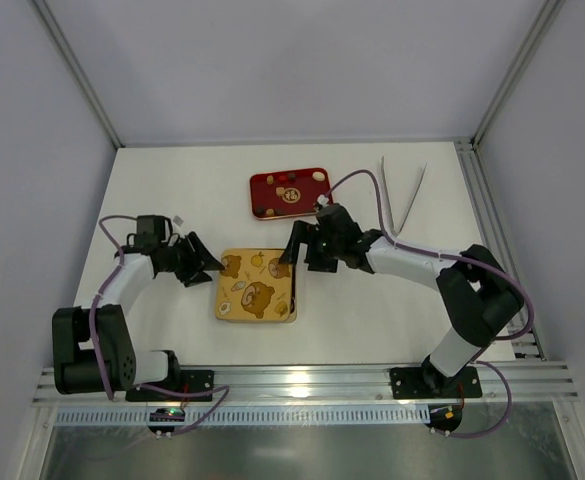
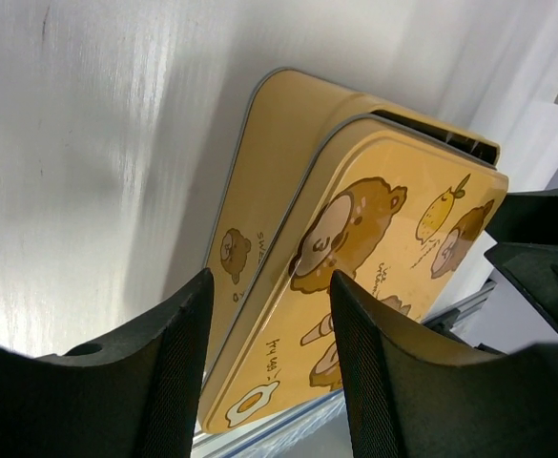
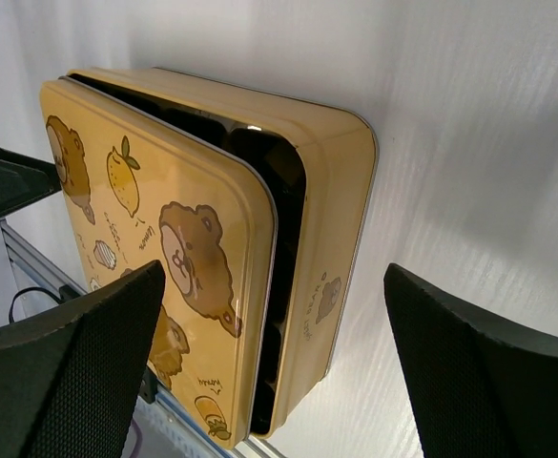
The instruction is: Pack the chocolate
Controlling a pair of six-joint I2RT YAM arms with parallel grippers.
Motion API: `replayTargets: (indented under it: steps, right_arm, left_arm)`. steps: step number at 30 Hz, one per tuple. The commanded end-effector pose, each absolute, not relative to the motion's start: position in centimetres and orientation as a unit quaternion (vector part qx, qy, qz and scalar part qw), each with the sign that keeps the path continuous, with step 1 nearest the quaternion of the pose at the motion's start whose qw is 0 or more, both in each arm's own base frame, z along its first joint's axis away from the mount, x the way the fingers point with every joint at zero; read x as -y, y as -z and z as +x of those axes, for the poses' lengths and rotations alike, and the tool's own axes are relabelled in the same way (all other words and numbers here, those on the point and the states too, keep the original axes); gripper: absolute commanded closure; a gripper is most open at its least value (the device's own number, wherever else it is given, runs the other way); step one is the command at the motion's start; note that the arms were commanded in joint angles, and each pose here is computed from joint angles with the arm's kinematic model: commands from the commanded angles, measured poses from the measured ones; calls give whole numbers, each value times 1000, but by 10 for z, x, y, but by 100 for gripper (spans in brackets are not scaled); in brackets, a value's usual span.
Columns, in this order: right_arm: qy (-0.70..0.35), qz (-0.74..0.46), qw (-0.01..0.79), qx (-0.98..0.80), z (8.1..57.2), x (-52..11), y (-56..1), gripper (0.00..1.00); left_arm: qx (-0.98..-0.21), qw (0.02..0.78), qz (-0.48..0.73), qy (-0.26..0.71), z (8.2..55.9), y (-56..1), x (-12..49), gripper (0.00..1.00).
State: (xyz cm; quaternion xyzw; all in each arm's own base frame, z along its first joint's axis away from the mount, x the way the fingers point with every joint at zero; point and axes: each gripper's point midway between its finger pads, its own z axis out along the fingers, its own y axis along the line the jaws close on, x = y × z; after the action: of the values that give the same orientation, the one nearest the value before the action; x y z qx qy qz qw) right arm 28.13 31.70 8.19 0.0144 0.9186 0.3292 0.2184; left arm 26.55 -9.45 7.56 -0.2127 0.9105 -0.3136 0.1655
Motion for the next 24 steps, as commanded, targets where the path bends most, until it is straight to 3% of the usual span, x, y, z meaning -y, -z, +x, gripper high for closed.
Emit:
replayTargets:
  steps: [1,10,24]
  right_arm:
    - [-333,5,244,-911,291,-325,-90,5]
    - [-328,-8,251,-911,293,-333,-94,7]
    - [-311,-20,246,-918,294,-342,-89,24]
  left_arm:
    - [-917,179,-200,296,266,-86,95,48]
    - [-921,173,-192,293,261,-88,108,49]
    - [-923,167,-204,281,274,-87,116,50]
